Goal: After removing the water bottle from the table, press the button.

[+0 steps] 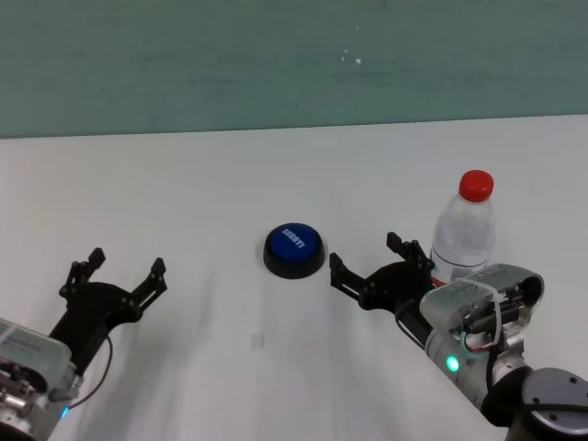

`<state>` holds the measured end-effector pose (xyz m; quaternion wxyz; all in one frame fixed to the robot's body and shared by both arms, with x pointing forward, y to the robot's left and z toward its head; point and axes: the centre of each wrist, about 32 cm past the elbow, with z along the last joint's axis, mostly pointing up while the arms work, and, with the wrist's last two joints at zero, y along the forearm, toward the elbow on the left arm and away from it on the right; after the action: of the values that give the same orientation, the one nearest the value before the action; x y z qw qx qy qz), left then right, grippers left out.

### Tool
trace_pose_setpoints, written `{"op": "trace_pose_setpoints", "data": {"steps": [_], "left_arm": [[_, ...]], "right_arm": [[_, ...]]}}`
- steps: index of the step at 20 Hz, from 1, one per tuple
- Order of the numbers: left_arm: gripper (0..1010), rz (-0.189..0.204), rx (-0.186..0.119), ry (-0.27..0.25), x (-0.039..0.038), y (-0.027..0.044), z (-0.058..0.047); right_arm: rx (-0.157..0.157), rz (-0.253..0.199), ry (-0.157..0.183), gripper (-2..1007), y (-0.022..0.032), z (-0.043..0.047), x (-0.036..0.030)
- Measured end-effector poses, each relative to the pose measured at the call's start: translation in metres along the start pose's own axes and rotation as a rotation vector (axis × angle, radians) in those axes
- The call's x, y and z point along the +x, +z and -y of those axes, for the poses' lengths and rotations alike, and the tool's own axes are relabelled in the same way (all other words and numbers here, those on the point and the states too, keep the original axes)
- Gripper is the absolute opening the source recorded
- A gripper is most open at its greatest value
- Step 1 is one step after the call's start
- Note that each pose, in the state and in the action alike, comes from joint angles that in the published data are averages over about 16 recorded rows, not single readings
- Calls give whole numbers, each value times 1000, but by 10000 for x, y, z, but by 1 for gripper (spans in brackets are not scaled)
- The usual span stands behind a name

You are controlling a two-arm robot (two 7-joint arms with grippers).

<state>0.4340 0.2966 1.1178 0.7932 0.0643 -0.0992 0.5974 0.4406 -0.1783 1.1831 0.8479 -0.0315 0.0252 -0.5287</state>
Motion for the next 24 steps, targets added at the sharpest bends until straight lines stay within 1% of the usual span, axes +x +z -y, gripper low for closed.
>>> {"op": "trace_pose_setpoints", "data": {"steps": [14, 24], "left_arm": [[1003, 0, 0, 0, 0, 0, 0], [1003, 0, 0, 0, 0, 0, 0]], "right_arm": [[-6, 9, -19, 1000, -16, -28, -14], [-7, 9, -18, 1000, -17, -28, -14]]}}
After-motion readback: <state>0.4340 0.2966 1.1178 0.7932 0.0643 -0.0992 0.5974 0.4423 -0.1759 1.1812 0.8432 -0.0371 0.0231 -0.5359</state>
